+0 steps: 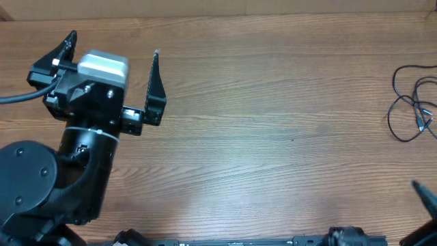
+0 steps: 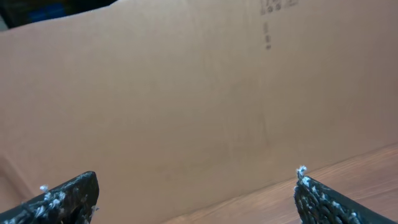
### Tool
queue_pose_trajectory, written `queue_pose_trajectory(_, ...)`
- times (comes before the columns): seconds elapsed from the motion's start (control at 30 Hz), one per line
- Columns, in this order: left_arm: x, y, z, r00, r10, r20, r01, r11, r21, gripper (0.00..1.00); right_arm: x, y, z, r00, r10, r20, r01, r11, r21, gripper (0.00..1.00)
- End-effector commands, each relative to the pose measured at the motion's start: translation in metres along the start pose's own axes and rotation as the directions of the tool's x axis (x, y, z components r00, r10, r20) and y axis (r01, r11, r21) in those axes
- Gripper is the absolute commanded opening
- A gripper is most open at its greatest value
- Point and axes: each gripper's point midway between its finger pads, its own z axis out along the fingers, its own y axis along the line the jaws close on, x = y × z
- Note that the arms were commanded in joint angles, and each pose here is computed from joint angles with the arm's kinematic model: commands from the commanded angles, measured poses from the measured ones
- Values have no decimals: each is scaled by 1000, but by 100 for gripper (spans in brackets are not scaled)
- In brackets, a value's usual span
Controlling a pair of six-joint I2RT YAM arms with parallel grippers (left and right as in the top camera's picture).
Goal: Untangle cables
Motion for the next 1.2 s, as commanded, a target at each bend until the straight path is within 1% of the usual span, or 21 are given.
queue_pose_trajectory(0.0, 8, 3, 4, 1000, 6, -28, -7, 999, -40, 100, -4, 27, -8, 1000, 22, 14, -21, 994, -109, 100)
queue_pose_trajectory(0.07, 8, 5, 4, 999, 7, -32, -8, 999, -51, 100, -12, 37, -18, 999, 18, 50, -11, 988, -154, 100)
queue_pose_trajectory(0.17, 9, 6, 4, 999, 7, -35, -9, 999, -54, 100, -23, 49, -36, 995, 5, 97, 12, 985, -174, 100)
queue_pose_trajectory(0.4, 6, 9, 4, 1000, 0, -26, -2, 997, -71, 100, -47, 75, -90, 971, -57, 232, 95, 983, -157, 100)
queue_pose_trajectory(0.63, 10, 23, 2, 999, -3, -47, -4, 988, -154, 100, -62, 82, -106, 961, -69, 269, 115, 981, -159, 100)
queue_pose_trajectory(0.7, 13, 25, 2, 998, 3, -62, -13, 986, -166, 100, -67, 73, -107, 956, -73, 285, 108, 988, -109, 100)
queue_pose_trajectory(0.83, 15, 26, 1, 998, 6, -70, -18, 985, -171, 100, -80, 41, -107, 934, -107, 341, 86, 993, 77, 100)
queue_pose_trajectory(0.9, 15, 26, 1, 998, 5, -68, -16, 985, -172, 100, -93, 23, -109, 905, -147, 400, 77, 980, 185, 100)
queue_pose_trajectory(1.0, 15, 26, 1, 998, 5, -69, -16, 985, -172, 100, -116, 10, -119, 830, -218, 514, 78, 957, 279, 100)
queue_pose_trajectory(1.1, 15, 26, 1, 998, 6, -70, -18, 985, -172, 100, -128, 4, -128, 776, -181, 604, 9, 961, 276, 100)
queue_pose_trajectory(1.17, 16, 26, 1, 997, 7, -72, -19, 985, -171, 100, -125, 0, -125, 757, -188, 625, 7, 960, 280, 100)
